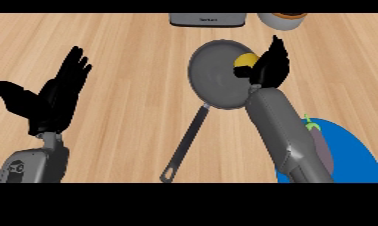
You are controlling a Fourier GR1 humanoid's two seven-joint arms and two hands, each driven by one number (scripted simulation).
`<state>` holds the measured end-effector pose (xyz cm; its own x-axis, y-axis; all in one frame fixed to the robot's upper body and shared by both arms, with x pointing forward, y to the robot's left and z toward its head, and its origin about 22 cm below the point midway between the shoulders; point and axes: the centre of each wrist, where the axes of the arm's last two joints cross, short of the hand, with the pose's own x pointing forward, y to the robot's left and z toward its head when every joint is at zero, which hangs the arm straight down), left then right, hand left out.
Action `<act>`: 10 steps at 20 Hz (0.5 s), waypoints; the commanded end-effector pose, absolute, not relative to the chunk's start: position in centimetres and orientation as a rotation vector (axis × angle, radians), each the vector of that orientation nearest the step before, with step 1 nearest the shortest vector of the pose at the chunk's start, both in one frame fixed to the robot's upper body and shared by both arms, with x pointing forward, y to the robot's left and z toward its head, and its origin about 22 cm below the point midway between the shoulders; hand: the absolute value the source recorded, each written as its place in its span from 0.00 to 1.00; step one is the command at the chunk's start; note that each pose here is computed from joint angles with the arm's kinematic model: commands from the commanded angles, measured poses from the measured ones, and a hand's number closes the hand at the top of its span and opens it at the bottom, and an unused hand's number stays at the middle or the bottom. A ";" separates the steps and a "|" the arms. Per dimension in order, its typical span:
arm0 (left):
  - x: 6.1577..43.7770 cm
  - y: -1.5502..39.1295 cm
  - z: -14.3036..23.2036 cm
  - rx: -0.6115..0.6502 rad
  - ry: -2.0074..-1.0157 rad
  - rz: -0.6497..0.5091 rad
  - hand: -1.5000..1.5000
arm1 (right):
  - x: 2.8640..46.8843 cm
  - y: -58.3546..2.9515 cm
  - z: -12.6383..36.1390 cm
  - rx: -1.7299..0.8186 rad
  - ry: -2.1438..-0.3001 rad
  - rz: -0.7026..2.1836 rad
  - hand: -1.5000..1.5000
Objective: Pick the lemon from the plate and place it in the pan
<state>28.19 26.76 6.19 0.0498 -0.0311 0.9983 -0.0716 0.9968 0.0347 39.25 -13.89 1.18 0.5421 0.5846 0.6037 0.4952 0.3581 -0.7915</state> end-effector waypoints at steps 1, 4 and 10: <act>28.0 26.2 6.5 0.059 -1.517 0.031 0.50 | 37.8 -13.7 0.6 -1.218 -1.190 -0.198 0.00; 28.1 25.8 5.7 0.099 -1.503 0.056 0.50 | 36.8 -14.2 2.4 -1.135 -1.279 -0.321 0.00; 26.3 28.5 4.8 0.128 -1.505 0.060 0.50 | 29.0 -13.3 1.5 -0.989 -1.404 -0.406 0.00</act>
<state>27.10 27.75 5.52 0.0637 -0.0356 0.9973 -0.1077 0.9933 0.0423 33.14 -14.18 1.39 0.2876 0.4155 0.8629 0.7072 0.5154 -0.4839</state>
